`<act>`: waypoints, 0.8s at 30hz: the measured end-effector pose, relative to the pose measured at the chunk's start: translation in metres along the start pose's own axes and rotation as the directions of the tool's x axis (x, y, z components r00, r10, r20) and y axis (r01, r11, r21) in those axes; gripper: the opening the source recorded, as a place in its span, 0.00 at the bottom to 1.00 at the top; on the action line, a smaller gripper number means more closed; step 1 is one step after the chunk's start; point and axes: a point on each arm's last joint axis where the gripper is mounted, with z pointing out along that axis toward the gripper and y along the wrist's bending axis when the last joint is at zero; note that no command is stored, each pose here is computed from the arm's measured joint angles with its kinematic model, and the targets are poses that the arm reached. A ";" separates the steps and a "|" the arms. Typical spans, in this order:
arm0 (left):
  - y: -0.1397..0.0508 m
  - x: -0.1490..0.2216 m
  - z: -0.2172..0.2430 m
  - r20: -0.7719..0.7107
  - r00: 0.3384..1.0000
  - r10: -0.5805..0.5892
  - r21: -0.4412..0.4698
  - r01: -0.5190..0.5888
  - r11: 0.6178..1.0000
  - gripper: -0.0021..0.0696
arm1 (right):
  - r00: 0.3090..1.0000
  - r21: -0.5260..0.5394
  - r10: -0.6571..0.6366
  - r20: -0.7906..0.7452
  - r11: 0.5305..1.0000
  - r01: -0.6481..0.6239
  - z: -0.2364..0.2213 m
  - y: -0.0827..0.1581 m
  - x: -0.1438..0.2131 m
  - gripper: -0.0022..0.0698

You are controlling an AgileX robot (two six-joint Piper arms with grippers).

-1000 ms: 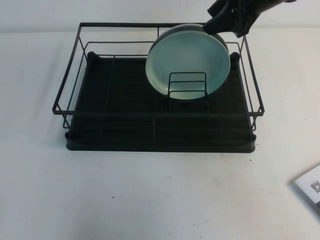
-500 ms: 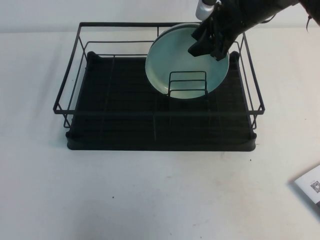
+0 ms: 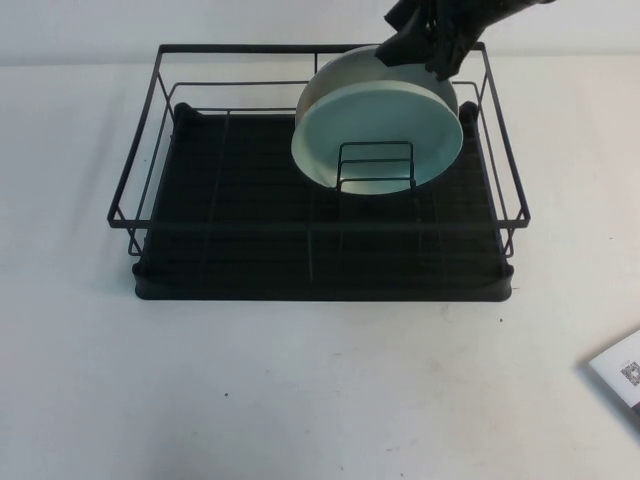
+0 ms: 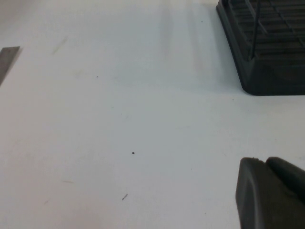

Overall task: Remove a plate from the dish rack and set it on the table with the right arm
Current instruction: Grasp the plate from the shelf

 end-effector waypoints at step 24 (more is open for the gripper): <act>0.000 0.000 0.000 0.000 1.000 0.000 0.000 0.000 1.000 0.02 | 0.983 0.008 0.087 -0.162 0.996 -0.087 -0.019 0.008 0.000 0.47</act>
